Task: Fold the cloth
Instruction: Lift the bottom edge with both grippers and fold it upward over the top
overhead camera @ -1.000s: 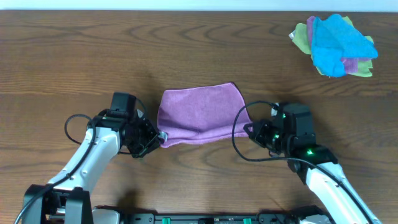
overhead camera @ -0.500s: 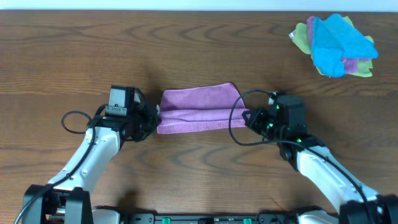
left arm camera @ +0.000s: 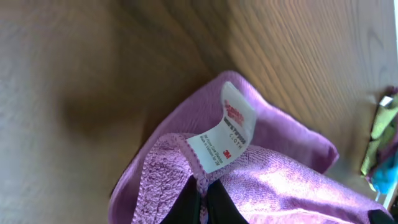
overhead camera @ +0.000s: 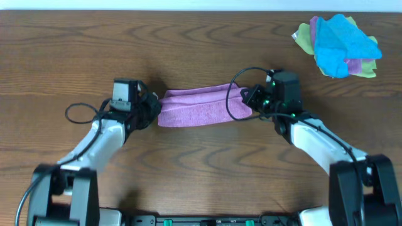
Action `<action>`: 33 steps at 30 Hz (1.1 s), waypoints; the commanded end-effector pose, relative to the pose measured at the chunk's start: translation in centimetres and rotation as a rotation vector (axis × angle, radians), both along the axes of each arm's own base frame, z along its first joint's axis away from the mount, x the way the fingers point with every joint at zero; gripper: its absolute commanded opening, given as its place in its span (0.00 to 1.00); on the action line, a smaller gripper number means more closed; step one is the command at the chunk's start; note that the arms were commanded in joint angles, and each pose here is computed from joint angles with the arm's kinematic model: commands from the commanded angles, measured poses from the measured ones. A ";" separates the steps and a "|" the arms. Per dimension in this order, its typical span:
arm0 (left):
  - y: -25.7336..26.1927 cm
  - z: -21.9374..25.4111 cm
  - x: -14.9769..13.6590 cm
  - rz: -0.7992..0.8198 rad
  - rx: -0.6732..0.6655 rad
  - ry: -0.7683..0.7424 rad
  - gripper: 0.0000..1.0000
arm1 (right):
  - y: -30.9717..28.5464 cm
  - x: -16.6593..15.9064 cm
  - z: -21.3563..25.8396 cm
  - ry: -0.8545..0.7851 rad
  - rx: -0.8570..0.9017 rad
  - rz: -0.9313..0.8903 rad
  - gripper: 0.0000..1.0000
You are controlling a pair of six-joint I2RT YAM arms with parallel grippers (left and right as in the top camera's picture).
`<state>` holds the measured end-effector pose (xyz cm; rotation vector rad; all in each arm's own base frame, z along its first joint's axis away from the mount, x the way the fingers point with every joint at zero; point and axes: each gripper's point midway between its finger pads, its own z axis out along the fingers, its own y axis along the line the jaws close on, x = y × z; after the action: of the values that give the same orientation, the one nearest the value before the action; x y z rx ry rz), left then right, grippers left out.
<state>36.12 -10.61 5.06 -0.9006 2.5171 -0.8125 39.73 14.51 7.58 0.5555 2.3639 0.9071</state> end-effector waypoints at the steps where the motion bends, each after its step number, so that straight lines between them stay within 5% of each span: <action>1: -0.1 0.5 2.3 0.007 0.012 -0.027 0.06 | -0.1 1.2 -0.4 -0.014 -0.039 -0.002 0.01; 8: -0.6 0.1 4.5 -0.010 0.020 -0.028 0.06 | -0.3 1.6 -2.2 0.014 -0.071 -0.004 0.01; 20: -0.6 -1.2 4.4 -0.018 0.066 -0.010 0.06 | -1.4 2.2 -2.4 -0.020 -0.149 -0.022 0.02; 23: -0.5 -1.3 4.3 -0.016 0.076 -0.007 0.06 | -1.6 2.3 -2.4 -0.022 -0.156 -0.031 0.12; 26: -0.3 -1.4 4.3 -0.015 0.088 -0.006 0.23 | -1.5 2.4 -2.2 -0.033 -0.154 -0.031 0.28; 33: -0.3 -1.2 4.4 -0.022 0.091 -0.012 0.64 | -1.3 2.7 -1.9 -0.048 -0.145 -0.028 0.36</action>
<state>39.85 -10.95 3.70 -0.8568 2.5417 -0.7199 41.75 12.94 5.10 0.5240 2.3671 0.7250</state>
